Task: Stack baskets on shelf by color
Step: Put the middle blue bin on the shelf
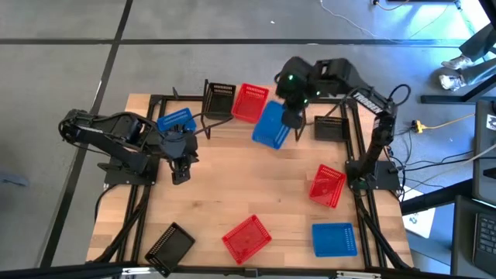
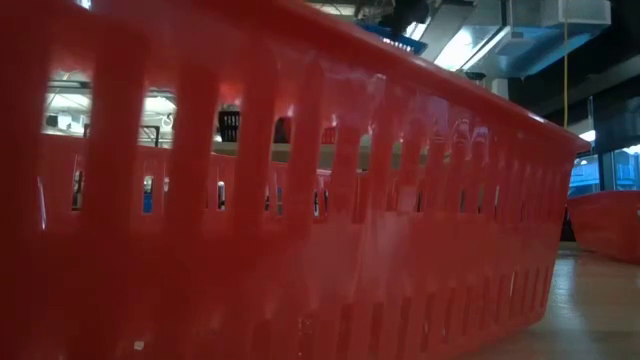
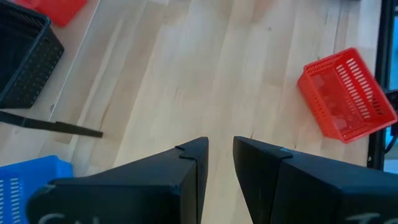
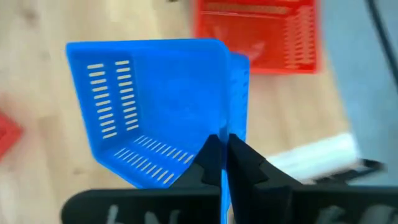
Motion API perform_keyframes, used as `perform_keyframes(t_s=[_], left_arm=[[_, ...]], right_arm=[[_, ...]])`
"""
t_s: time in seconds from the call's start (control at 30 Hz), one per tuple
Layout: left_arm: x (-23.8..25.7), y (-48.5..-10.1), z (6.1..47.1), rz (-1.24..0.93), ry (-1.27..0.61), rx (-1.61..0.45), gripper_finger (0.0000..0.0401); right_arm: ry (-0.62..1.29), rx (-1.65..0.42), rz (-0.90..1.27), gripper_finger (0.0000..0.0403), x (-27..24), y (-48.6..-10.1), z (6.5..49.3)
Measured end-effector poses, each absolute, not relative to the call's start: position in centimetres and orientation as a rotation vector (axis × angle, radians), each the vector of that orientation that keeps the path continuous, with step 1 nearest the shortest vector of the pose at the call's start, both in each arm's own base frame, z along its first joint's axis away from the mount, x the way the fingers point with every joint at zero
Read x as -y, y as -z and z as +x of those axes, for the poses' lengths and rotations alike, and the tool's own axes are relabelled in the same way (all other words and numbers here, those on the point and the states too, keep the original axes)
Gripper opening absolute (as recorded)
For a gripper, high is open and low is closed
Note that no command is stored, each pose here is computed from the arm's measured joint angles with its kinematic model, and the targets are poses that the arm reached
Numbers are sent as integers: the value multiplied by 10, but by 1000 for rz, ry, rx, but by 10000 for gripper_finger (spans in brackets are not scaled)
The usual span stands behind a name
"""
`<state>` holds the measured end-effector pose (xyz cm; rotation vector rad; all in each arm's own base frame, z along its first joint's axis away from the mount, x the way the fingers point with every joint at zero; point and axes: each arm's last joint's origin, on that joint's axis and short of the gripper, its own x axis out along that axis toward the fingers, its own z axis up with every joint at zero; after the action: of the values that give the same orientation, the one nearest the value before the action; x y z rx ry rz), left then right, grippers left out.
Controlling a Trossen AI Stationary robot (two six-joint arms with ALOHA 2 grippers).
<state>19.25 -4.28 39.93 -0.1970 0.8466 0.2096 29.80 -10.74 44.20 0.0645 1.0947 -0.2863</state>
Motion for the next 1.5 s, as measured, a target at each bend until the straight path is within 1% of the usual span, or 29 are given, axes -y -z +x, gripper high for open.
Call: perform_keyframes(t_s=[0.2, 0.3, 0.5, 0.63, 0.97, 1.27, 1.5], left_arm=[[43, -402, 196, -208, -207, -806, 66], [44, -403, 197, -214, -204, -791, 66], [43, -405, 199, -213, -226, -745, 66], [42, -405, 199, -213, -235, -744, 66], [32, -405, 201, -238, -287, -739, 66], [29, -405, 202, -243, -299, -738, 66], [29, -405, 202, -243, -299, -738, 66]], right_arm=[[333, -1126, 21, 0, 147, -440, 280], [334, -1179, 37, 0, 165, -428, 273], [244, -1292, 41, 0, 189, -398, 265], [242, -1320, 57, 0, 201, -382, 263], [223, -1274, -40, 0, 216, -377, 265], [260, -1205, -90, 0, 226, -380, 266], [222, -1260, -81, 0, 235, -363, 274]])
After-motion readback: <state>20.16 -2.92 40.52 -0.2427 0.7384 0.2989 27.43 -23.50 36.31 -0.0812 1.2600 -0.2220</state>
